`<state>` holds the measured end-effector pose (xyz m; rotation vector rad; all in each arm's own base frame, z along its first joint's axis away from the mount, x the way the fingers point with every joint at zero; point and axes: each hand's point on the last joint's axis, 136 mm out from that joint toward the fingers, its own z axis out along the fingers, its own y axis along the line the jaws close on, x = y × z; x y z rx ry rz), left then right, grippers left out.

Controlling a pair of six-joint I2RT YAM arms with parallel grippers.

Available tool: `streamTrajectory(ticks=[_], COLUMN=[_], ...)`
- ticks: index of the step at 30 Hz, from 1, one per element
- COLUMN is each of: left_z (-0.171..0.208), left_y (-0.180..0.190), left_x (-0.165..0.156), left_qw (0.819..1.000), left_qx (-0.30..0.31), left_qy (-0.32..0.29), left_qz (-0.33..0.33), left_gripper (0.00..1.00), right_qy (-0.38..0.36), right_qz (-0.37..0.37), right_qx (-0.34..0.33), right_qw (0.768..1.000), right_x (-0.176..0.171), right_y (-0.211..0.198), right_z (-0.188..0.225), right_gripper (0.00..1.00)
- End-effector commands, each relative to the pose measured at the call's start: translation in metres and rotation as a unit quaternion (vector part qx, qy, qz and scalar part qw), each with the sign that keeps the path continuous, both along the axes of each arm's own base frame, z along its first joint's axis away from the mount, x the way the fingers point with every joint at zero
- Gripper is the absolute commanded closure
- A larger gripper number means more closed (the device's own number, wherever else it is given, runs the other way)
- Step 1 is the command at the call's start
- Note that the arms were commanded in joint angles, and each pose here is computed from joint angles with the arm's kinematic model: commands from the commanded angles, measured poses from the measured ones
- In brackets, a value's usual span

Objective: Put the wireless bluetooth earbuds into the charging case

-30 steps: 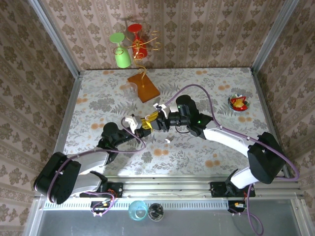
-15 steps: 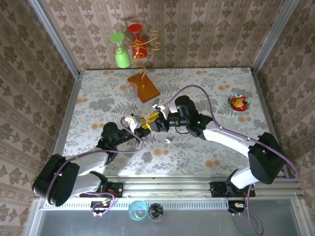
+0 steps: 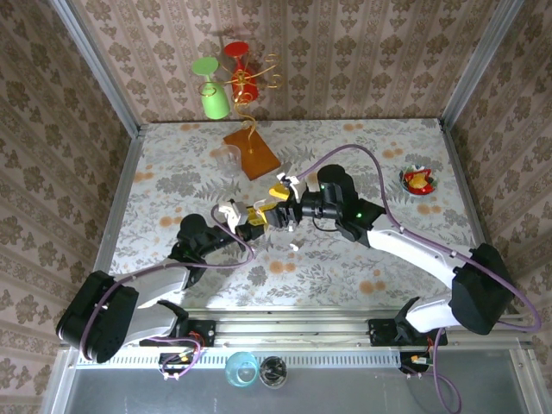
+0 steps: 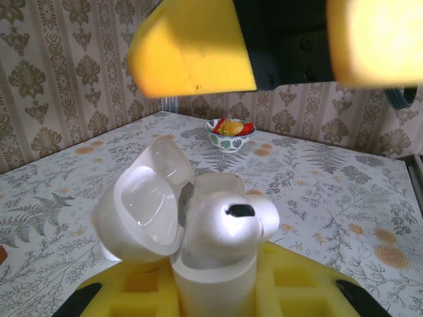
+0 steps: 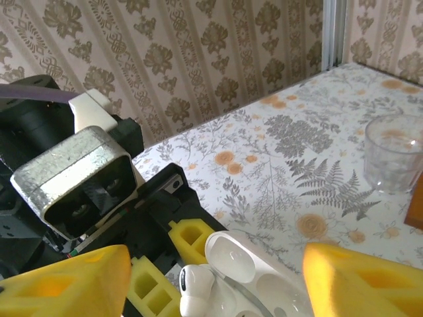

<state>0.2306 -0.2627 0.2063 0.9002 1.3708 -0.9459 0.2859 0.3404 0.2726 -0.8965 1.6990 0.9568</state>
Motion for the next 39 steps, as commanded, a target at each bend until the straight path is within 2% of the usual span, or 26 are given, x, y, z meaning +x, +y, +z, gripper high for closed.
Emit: streamTrajectory(ticks=[1,5,7,17,39], left_z=[0.024,0.024,0.025,0.027,0.025], left_y=[-0.003,-0.003,-0.004,-0.003,0.000], left_x=[-0.003,-0.003,-0.003,-0.005,-0.007], left_qw=[0.999,0.999,0.999,0.999,0.999], left_qx=[-0.022,-0.021,-0.022,-0.024,-0.024], left_qy=[-0.033,-0.033,-0.036,-0.037,-0.038], left_qz=[-0.013,-0.013,-0.015,-0.015,-0.011], left_gripper=[1.00,1.00,1.00,1.00,1.00], right_qy=[-0.004,0.004,0.008,0.027,0.031], right_qz=[-0.026,-0.028,-0.028,-0.033,-0.077], right_qx=[-0.010,-0.033,-0.037,-0.060,-0.060], right_qw=[1.000,0.999,0.999,0.997,0.995], right_x=[0.004,0.004,0.004,0.013,0.025], right_y=[-0.008,-0.010,-0.009,-0.003,-0.021], right_z=[-0.002,-0.014,-0.017,-0.039,-0.043], right_gripper=[0.20,0.09,0.08,0.08,0.09])
